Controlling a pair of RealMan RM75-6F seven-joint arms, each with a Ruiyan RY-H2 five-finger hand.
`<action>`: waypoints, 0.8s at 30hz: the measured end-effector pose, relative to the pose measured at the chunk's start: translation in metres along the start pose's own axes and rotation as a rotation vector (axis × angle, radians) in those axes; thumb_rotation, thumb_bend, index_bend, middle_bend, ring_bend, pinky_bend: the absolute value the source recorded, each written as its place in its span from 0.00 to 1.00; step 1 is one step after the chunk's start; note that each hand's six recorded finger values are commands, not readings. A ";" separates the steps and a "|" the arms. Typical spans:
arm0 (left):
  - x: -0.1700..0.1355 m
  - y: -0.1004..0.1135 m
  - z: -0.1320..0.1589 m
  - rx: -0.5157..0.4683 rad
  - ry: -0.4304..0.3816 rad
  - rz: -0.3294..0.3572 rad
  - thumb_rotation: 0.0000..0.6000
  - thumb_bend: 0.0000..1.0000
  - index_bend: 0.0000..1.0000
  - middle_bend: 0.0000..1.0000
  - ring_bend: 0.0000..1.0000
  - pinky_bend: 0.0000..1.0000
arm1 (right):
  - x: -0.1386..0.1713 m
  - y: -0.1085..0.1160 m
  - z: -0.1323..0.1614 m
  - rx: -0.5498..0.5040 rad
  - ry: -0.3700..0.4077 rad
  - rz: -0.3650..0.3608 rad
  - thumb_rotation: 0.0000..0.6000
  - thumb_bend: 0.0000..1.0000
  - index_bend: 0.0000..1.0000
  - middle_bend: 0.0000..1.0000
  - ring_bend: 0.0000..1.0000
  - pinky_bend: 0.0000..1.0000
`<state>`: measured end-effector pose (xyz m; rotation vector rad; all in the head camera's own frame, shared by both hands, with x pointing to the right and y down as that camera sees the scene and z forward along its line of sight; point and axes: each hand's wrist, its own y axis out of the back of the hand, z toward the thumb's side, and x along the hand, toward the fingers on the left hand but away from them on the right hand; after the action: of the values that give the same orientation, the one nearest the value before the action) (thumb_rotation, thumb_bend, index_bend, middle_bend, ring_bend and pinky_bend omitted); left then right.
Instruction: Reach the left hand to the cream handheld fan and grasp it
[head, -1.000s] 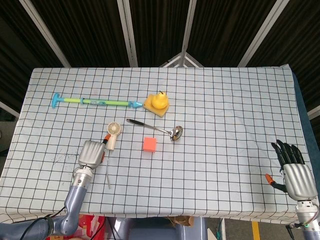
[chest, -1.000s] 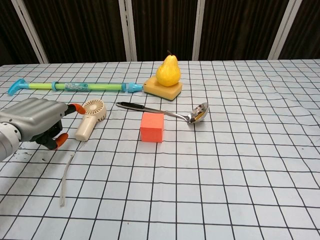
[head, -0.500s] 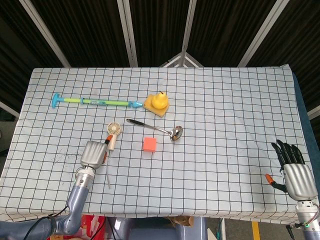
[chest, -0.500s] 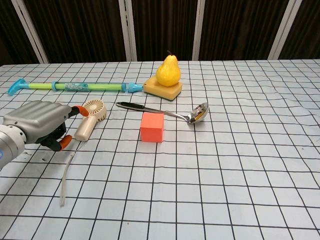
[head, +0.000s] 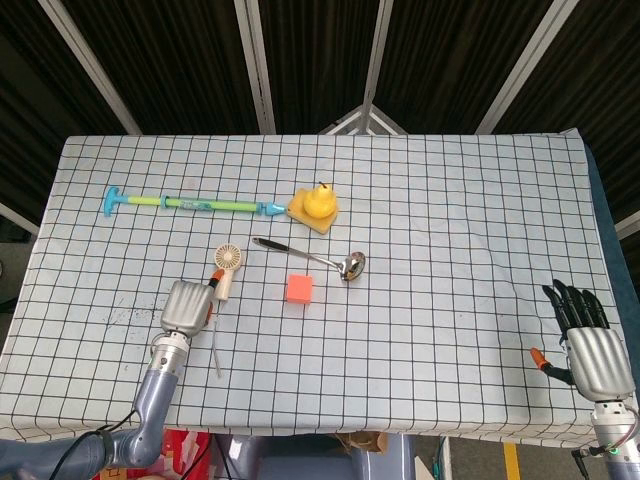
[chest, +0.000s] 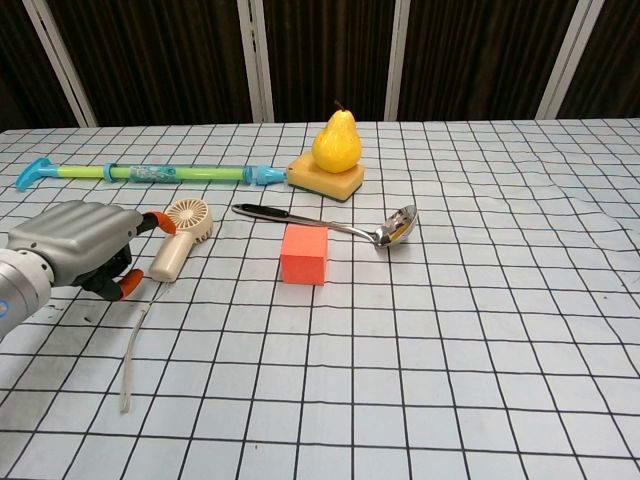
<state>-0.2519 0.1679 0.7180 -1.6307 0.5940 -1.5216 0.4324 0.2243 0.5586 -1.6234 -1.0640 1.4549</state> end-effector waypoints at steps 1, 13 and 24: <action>0.000 -0.001 0.001 0.002 -0.001 -0.002 1.00 0.68 0.18 0.88 0.65 0.60 | 0.000 0.000 0.000 0.000 0.000 0.000 1.00 0.28 0.06 0.00 0.00 0.00; 0.000 -0.011 0.002 0.023 -0.003 -0.023 1.00 0.68 0.18 0.88 0.65 0.60 | 0.000 0.000 0.000 -0.001 0.000 0.000 1.00 0.28 0.06 0.00 0.00 0.00; 0.002 -0.026 -0.001 0.062 0.008 -0.077 1.00 0.71 0.23 0.88 0.65 0.60 | 0.000 0.000 0.000 0.000 0.000 0.000 1.00 0.28 0.06 0.00 0.00 0.00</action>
<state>-0.2570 0.1810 0.7397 -1.6170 0.4883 -1.5881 0.4326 0.2244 0.5585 -1.6237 -1.0643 1.4542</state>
